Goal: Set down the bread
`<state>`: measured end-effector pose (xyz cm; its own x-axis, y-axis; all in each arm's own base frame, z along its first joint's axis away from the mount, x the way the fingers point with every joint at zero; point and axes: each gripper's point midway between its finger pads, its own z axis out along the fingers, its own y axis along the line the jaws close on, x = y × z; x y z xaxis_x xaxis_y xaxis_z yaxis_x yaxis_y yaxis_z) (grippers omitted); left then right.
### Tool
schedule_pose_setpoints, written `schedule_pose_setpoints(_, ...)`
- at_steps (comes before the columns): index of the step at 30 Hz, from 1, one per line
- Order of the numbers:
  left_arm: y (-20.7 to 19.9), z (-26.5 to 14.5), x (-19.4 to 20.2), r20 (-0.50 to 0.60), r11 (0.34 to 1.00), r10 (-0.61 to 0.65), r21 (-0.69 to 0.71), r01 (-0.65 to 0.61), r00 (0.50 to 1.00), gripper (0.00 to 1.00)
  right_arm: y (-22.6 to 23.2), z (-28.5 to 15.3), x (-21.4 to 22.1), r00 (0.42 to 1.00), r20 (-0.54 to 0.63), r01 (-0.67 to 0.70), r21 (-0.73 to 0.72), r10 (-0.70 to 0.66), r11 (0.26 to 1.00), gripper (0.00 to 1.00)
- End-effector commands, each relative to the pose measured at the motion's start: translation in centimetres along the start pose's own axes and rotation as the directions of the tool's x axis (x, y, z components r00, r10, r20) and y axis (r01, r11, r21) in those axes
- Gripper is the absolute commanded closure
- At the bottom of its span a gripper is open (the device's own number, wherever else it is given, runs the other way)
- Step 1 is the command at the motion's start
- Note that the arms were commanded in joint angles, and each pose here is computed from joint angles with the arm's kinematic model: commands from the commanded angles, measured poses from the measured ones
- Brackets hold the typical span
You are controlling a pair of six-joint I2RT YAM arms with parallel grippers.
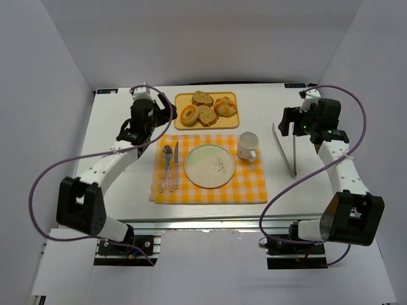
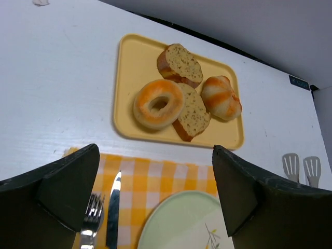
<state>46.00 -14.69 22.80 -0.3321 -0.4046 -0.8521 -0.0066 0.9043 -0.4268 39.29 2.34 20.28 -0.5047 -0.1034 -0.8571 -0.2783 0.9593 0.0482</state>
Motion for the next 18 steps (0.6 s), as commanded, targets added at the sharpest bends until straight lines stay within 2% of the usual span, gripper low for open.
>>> schedule_pose_setpoints(1, 0.6, -3.8, -1.4, 0.074, 0.999, -0.034, 0.007, 0.034, 0.997, 0.02, -0.6, -0.1, 0.1, 0.999, 0.01, -0.042, -0.01, 0.043, 0.999, 0.11)
schedule_pose_setpoints(2, 1.6, -4.3, -0.1, 0.058, 0.999, -0.035, -0.012, 0.036, 0.998, 0.02, -1.0, -0.1, 0.5, 0.999, 0.012, -0.046, -0.027, 0.046, 0.999, 0.11)
schedule_pose_setpoints(4, 2.4, -5.5, 0.1, 0.078, 0.998, -0.054, -0.027, 0.056, 0.995, 0.02, -0.3, -0.1, 1.5, 0.998, 0.003, 0.059, -0.134, -0.059, 0.989, 0.11)
schedule_pose_setpoints(6, 3.4, -6.9, 0.6, 0.093, 0.997, -0.062, -0.047, 0.067, 0.994, 0.02, -1.2, 0.2, 2.4, 0.996, -0.023, 0.079, -0.158, -0.084, 0.984, 0.21)
schedule_pose_setpoints(7, 3.9, -7.3, 0.8, 0.096, 0.995, -0.07, -0.059, 0.076, 0.993, 0.02, -1.4, 0.8, 3.9, 0.996, -0.077, 0.032, -0.183, -0.047, 0.983, 0.48)
schedule_pose_setpoints(8, 3.9, -8.0, 0.4, 0.115, 0.995, -0.079, -0.055, 0.085, 0.99, 0.03, -2.4, 0.9, 4.6, 0.995, -0.098, -0.005, -0.175, -0.012, 0.985, 0.66)
schedule_pose_setpoints(9, 4.7, -8.3, 1.2, 0.111, 0.993, -0.085, -0.072, 0.094, 0.99, 0.1, -3.3, 1.3, 5.8, 0.991, -0.131, -0.049, -0.178, 0.026, 0.983, 1.0)
schedule_pose_setpoints(10, 4.8, -8.6, 1.3, 0.117, 0.993, -0.09, -0.07, 0.098, 0.989, 0.21, -3.4, 1.5, 6.3, 0.988, -0.149, -0.062, -0.172, 0.036, 0.983, 1.0)
schedule_pose_setpoints(11, 5.0, -8.9, 1.5, 0.119, 0.993, -0.092, -0.068, 0.101, 0.989, 0.39, -4.2, 1.6, 7.2, 0.984, -0.17, -0.081, -0.149, 0.055, 0.985, 1.0)
schedule_pose_setpoints(12, 5.2, -9.3, 1.6, 0.124, 0.992, -0.097, -0.068, 0.106, 0.988, 0.65, -4.4, 1.8, 8.0, 0.98, -0.19, -0.086, -0.147, 0.057, 0.985, 0.94)
schedule_pose_setpoints(13, 5.5, -9.6, 1.8, 0.123, 0.991, -0.1, -0.079, 0.11, 0.987, 0.88, -4.9, 2.0, 9.0, 0.974, -0.221, -0.087, -0.128, 0.057, 0.988, 0.61)
schedule_pose_setpoints(14, 5.6, -9.7, 1.8, 0.123, 0.99, -0.101, -0.081, 0.111, 0.987, 1.0, -5.0, 2.2, 9.5, 0.97, -0.235, -0.092, -0.119, 0.062, 0.989, 0.45)
schedule_pose_setpoints(15, 5.5, -10.1, 1.7, 0.128, 0.991, -0.102, -0.074, 0.112, 0.987, 1.0, -5.2, 2.2, 9.9, 0.967, -0.247, -0.09, -0.112, 0.06, 0.99, 0.31)
schedule_pose_setpoints(16, 5.8, -10.1, 2.3, 0.116, 0.991, -0.097, -0.079, 0.107, 0.989, 1.0, -5.3, 2.2, 10.6, 0.963, -0.262, -0.089, -0.096, 0.061, 0.991, 0.11)
schedule_pose_setpoints(17, 5.9, -10.3, 2.3, 0.115, 0.991, -0.097, -0.08, 0.107, 0.989, 0.79, -5.7, 2.3, 10.5, 0.966, -0.252, -0.081, -0.078, 0.059, 0.994, 0.11)
schedule_pose_setpoints(18, 5.9, -10.5, 2.3, 0.121, 0.99, -0.106, -0.075, 0.116, 0.987, 0.62, -6.6, 2.2, 10.7, 0.964, -0.258, -0.067, -0.019, 0.06, 0.998, 0.11)
